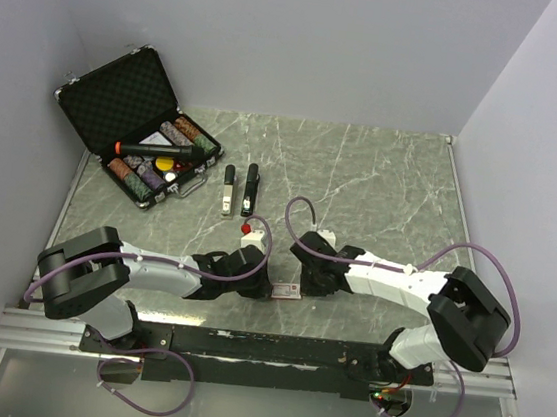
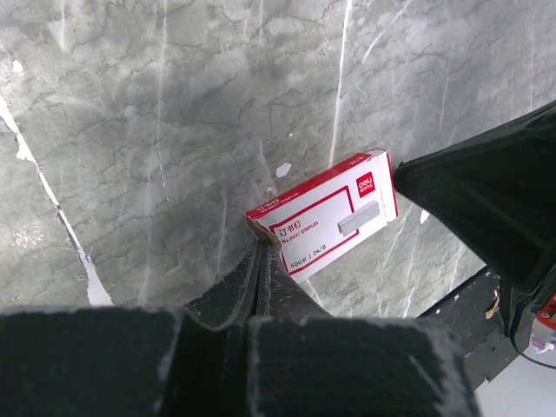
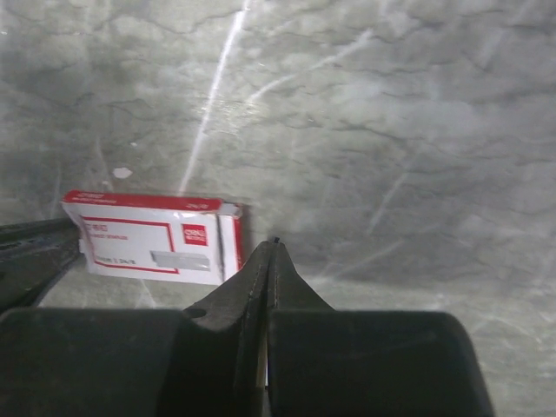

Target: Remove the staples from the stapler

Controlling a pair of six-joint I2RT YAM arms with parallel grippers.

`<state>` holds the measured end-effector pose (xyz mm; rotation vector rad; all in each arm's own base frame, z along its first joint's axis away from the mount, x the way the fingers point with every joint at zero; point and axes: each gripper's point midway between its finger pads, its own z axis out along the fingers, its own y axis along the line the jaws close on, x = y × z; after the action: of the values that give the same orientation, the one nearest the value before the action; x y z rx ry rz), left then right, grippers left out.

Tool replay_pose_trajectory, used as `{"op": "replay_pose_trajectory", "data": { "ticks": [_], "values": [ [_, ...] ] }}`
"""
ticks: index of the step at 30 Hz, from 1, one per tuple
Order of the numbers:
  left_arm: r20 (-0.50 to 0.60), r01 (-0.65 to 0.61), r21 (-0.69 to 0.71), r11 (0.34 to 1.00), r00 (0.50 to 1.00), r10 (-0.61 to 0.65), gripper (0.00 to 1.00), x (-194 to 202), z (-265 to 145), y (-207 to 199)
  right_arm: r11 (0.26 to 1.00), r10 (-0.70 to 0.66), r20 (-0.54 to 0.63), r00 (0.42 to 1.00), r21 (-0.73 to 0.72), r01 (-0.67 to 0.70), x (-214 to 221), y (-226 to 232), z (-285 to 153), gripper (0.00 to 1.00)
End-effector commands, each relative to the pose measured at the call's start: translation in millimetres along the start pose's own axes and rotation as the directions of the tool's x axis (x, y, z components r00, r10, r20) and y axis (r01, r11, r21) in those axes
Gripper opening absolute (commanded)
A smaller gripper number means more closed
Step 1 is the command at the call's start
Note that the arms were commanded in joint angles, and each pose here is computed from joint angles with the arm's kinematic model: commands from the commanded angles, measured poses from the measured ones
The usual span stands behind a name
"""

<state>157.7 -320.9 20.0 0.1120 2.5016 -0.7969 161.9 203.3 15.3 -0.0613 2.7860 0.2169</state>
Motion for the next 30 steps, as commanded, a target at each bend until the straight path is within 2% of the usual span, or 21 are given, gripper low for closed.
{"op": "replay_pose_trajectory", "data": {
  "ticks": [1, 22, 27, 30],
  "values": [
    [-0.153, -0.059, -0.162, 0.985, 0.988, 0.034, 0.01, 45.4, -3.1, 50.5, 0.998, 0.010, 0.004, 1.000, -0.056, -0.010, -4.6, 13.4, 3.8, 0.00],
    [-0.157, -0.060, -0.157, 0.986, 0.987, 0.035, 0.01, 48.4, -1.5, 49.5, 0.970, 0.015, -0.079, 0.997, -0.240, -0.033, 9.9, 59.7, 4.8, 0.00],
    [-0.148, -0.061, -0.157, 0.986, 0.988, 0.038, 0.01, 46.3, -1.7, 49.0, 0.973, 0.003, -0.064, 0.998, -0.230, -0.017, 6.2, 57.8, 1.1, 0.00],
    [-0.142, -0.067, -0.162, 0.985, 0.989, 0.044, 0.01, 43.8, -2.8, 48.9, 0.989, -0.003, -0.025, 1.000, -0.151, -0.001, -1.1, 42.7, 0.2, 0.00]
  ]
}}
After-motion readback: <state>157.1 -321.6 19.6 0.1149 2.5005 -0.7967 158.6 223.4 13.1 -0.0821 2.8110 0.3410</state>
